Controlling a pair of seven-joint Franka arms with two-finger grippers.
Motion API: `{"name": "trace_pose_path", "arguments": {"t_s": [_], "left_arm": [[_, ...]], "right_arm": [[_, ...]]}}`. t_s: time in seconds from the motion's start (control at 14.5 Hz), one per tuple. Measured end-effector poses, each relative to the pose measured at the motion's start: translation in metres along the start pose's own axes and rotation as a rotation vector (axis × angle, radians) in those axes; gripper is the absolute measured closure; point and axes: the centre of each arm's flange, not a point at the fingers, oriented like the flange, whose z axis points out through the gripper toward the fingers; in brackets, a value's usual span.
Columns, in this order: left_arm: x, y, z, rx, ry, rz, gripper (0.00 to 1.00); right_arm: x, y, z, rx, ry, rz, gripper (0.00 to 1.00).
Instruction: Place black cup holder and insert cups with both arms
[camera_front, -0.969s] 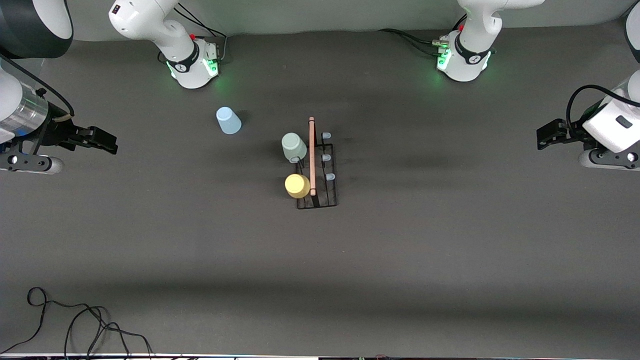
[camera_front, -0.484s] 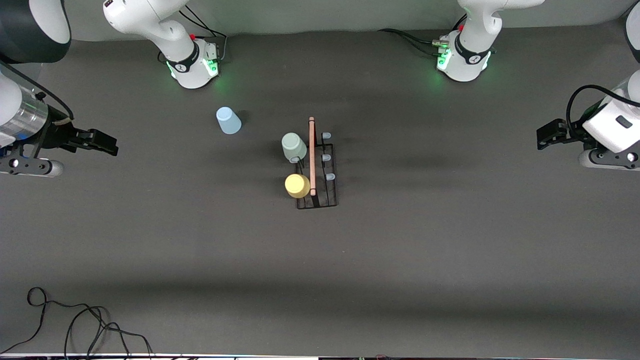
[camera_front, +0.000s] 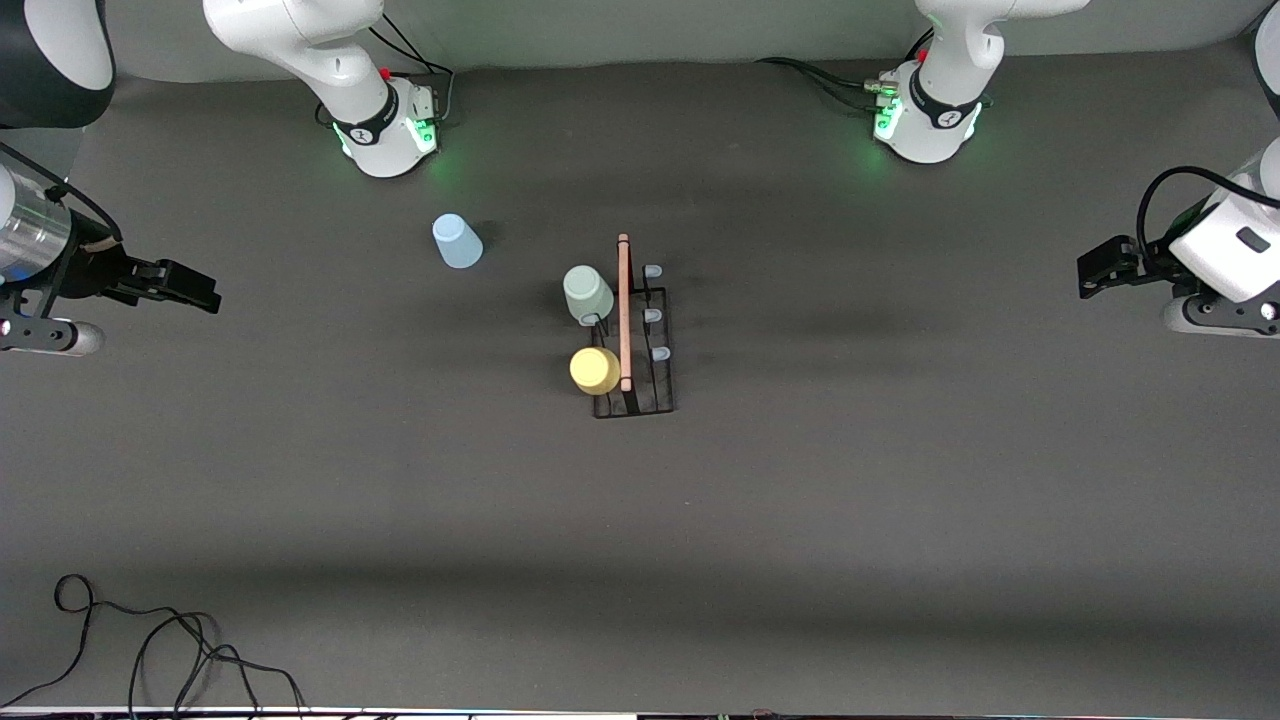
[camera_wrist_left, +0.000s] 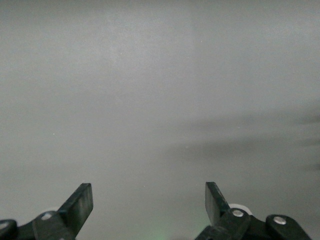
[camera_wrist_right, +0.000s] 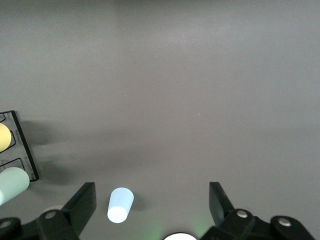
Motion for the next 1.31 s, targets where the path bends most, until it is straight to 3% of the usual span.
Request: {"name": "trace_pose_path", "arguments": {"t_s": [0.55,1.31], "left_arm": [[0.000,-0.001,-0.013,0.004,0.025,-0.002,0.00],[0.000,-0.008,-0.017,0.009,0.032,-0.013,0.00]], "right_arm": [[0.006,-0.002,-0.005,0.011,0.055,-0.004,0.00],[0.004,-0.015,-0.005,0.010,0.057,-0.029,0.00]]}}
